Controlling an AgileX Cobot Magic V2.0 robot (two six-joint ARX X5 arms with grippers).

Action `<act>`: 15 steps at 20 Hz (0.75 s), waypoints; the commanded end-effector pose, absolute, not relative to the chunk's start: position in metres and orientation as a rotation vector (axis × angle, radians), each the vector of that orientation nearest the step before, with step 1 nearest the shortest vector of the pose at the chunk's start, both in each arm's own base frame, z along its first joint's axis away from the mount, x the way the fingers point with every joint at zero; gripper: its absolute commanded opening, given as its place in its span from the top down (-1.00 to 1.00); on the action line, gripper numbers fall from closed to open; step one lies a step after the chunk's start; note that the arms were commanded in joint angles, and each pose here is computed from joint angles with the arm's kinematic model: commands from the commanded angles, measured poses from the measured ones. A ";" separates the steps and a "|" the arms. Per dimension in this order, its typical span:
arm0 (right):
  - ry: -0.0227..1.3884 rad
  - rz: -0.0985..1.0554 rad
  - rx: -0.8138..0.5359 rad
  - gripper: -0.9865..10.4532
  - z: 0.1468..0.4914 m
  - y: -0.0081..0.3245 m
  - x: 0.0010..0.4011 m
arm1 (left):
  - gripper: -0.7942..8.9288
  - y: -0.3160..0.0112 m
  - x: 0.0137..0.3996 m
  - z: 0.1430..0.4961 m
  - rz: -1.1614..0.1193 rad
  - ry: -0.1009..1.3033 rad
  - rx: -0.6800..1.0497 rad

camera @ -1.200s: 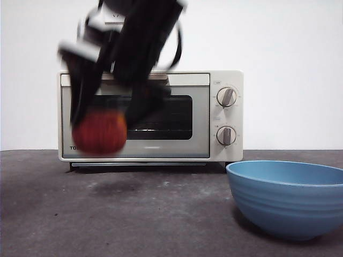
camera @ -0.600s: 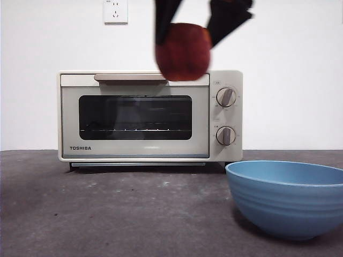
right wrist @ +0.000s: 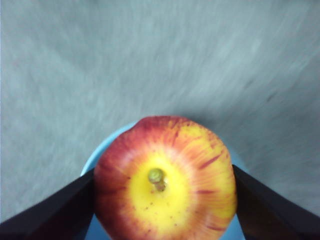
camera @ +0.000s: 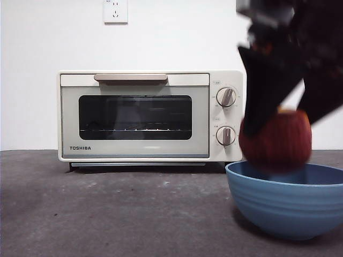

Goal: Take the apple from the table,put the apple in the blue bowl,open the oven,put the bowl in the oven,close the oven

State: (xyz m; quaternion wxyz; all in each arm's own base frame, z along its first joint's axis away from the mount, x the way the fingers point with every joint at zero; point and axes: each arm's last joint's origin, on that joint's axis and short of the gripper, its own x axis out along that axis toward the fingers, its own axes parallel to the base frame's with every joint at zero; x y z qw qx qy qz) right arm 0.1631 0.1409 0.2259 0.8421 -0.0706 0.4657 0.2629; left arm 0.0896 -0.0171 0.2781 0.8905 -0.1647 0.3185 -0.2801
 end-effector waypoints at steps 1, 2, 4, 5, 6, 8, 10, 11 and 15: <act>0.970 0.570 -0.091 0.28 0.214 0.144 0.163 | 0.82 -0.017 0.090 0.284 -0.592 0.633 -0.319; 0.970 0.566 -0.078 0.27 0.209 0.144 0.162 | 0.82 -0.017 0.090 0.284 -0.592 0.633 -0.319; 0.985 0.557 -0.079 0.21 0.202 0.143 0.160 | 0.82 -0.017 0.090 0.284 -0.592 0.633 -0.319; 0.991 0.556 -0.081 0.17 0.201 0.142 0.159 | 0.82 -0.017 0.090 0.284 -0.592 0.633 -0.319; 0.995 0.555 -0.082 0.15 0.200 0.142 0.159 | 0.82 -0.017 0.090 0.284 -0.592 0.632 -0.319; 1.010 0.552 -0.087 0.15 0.198 0.141 0.158 | 0.82 -0.017 0.090 0.284 -0.592 0.632 -0.320; 1.019 0.552 -0.093 0.08 0.197 0.141 0.157 | 0.82 -0.017 0.090 0.284 -0.592 0.632 -0.320; 1.019 0.555 -0.096 0.06 0.197 0.141 0.156 | 0.82 -0.017 0.090 0.284 -0.592 0.633 -0.320; 1.033 0.552 -0.104 0.04 0.196 0.141 0.155 | 0.82 -0.017 0.090 0.284 -0.589 0.636 -0.331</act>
